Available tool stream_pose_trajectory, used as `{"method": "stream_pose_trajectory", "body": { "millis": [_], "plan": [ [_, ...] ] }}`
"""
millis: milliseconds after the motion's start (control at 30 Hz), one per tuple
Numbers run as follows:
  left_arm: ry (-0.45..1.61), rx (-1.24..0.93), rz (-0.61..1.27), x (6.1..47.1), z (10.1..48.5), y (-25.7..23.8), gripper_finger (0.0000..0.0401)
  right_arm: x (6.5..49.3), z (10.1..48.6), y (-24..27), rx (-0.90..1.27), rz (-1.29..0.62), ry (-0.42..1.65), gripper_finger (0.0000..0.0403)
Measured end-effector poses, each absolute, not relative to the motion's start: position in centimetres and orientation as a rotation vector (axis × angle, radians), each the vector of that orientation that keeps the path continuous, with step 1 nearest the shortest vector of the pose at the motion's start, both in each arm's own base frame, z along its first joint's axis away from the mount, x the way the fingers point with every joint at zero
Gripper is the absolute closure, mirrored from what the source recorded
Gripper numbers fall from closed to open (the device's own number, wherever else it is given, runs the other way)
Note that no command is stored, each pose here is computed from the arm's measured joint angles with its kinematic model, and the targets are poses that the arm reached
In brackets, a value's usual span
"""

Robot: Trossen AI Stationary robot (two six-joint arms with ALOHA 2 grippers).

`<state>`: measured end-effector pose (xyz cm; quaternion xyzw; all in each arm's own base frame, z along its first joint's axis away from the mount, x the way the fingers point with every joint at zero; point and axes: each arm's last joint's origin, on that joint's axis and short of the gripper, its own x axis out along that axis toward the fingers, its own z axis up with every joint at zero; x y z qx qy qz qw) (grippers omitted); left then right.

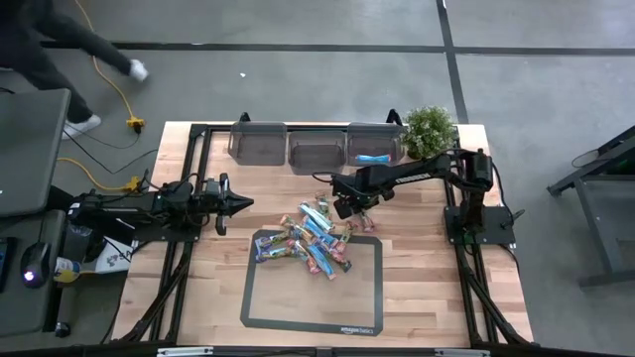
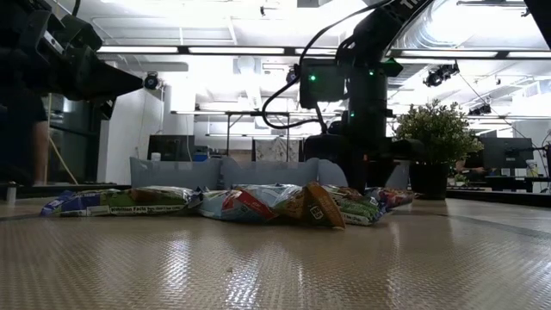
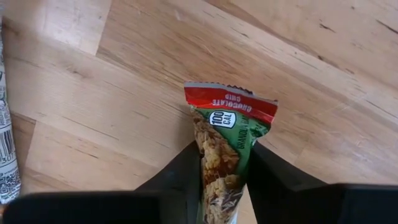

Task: Pick and place Granola Bars by type
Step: Put the red granola bar into the right black bin

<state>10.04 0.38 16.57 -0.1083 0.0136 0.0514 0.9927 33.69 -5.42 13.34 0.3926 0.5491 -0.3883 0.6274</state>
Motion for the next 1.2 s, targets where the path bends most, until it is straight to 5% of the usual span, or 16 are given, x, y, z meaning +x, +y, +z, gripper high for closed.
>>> {"method": "stream_pose_trajectory", "body": {
  "millis": [533,1200],
  "plan": [
    [0.028,-0.217,0.103,10.0,16.6,0.4,0.04,34.8,14.4,-5.3,0.865,-0.659,1.199,0.0328],
    [0.027,-0.217,0.103,10.0,16.6,0.4,0.04,38.6,17.4,-5.5,0.789,-0.209,0.802,0.033]
  ]
}}
